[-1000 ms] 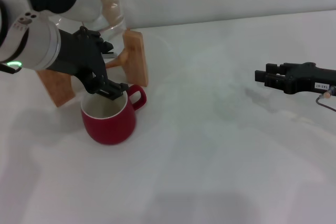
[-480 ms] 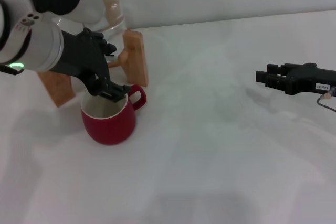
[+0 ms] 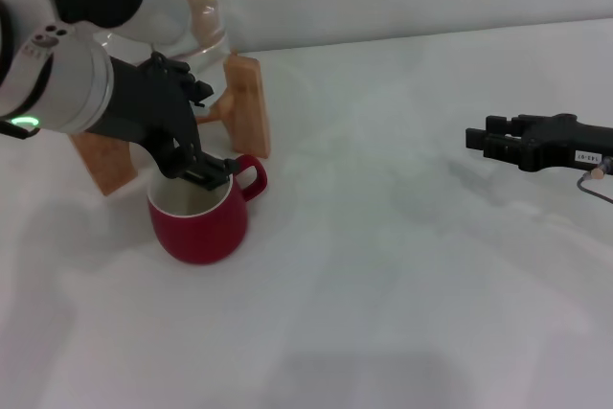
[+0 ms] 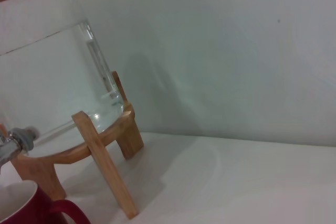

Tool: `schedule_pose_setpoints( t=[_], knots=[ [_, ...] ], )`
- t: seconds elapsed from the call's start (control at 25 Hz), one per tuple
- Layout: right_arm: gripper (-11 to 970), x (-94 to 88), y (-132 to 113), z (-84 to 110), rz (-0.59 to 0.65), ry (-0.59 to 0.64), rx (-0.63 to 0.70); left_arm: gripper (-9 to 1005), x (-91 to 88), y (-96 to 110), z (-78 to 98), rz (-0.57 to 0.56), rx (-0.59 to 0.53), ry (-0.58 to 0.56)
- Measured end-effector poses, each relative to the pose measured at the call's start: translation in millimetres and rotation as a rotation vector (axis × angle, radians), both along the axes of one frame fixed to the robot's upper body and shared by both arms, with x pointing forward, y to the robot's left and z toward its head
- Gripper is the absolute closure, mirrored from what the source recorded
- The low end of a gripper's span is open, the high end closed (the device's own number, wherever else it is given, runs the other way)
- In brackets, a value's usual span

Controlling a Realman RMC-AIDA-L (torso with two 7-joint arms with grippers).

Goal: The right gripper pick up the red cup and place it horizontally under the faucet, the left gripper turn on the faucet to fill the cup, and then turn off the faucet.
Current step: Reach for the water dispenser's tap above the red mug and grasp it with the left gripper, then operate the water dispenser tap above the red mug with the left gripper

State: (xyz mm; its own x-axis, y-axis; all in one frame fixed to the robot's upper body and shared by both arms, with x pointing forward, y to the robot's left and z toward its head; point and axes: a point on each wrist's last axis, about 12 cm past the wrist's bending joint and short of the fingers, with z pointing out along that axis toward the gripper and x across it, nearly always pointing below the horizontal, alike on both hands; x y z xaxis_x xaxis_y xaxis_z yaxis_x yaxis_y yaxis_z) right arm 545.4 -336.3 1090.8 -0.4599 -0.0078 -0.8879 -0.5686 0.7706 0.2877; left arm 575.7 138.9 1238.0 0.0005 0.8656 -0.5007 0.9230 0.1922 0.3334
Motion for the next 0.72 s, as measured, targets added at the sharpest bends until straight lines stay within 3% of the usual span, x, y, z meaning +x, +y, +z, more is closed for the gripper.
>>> schedule_pose_setpoints(
  t=[0.72],
  knots=[
    [522, -0.4, 0.1, -2.0, -0.001, 0.008, 0.003, 117, 10.7, -6.0, -2.7, 0.009, -0.029, -0.027]
  ],
)
